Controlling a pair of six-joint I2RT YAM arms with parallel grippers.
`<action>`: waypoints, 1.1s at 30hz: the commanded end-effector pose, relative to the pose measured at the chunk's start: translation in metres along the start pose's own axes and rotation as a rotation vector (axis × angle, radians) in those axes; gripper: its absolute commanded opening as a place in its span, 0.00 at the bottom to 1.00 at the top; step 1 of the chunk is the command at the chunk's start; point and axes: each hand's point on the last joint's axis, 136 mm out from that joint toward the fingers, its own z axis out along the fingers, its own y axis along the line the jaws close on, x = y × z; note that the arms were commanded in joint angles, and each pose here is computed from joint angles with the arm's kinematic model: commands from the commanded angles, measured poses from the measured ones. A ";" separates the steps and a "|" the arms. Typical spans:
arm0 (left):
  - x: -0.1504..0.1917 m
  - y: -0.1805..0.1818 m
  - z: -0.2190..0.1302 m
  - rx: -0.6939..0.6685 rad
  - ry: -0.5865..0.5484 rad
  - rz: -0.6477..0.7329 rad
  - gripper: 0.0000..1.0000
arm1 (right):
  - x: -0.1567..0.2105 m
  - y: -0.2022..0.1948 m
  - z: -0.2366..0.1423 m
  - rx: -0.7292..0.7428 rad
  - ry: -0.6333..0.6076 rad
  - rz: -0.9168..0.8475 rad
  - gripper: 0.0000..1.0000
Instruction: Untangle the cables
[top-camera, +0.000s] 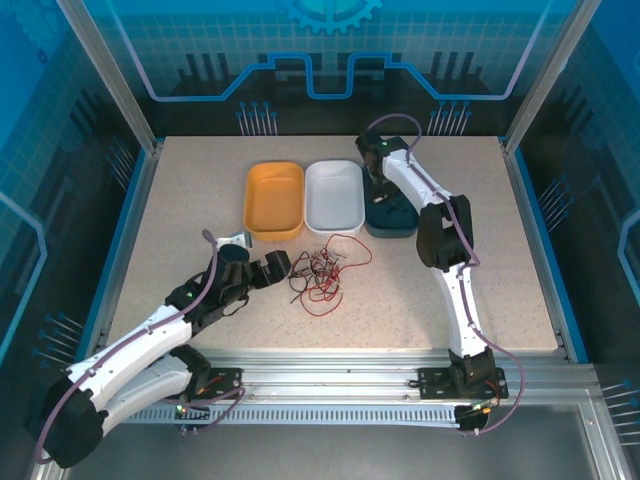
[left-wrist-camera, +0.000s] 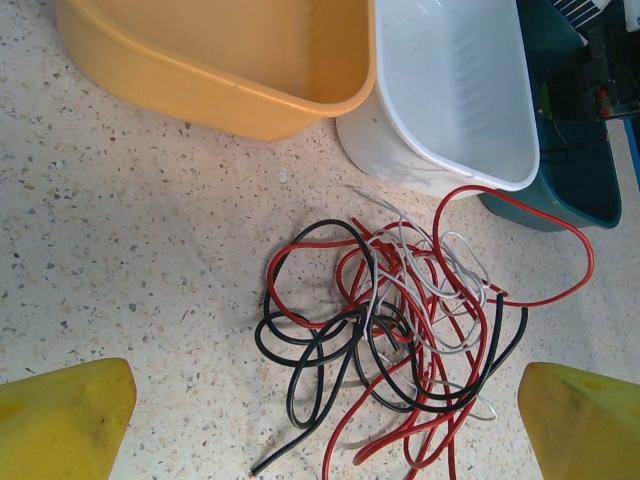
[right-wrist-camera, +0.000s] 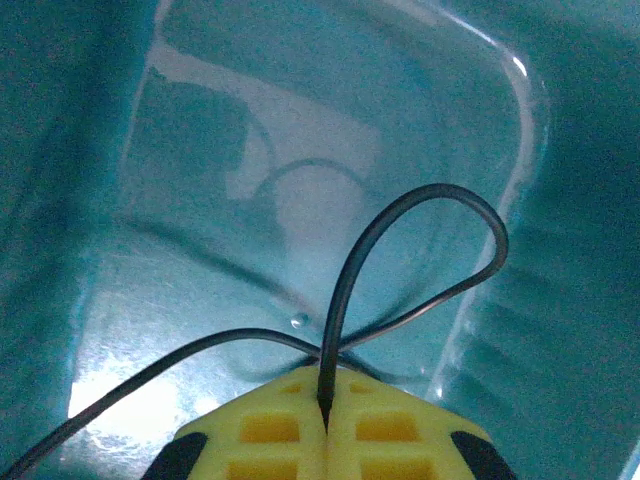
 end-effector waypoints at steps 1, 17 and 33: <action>0.003 0.008 0.002 -0.030 0.005 -0.004 0.99 | -0.009 -0.004 0.003 -0.018 -0.027 0.041 0.02; 0.004 0.009 0.002 -0.032 0.006 -0.005 0.99 | -0.025 -0.054 -0.072 0.070 -0.170 0.113 0.33; 0.003 0.010 0.002 -0.040 0.005 -0.002 0.99 | 0.003 -0.061 -0.130 0.042 -0.233 0.192 0.40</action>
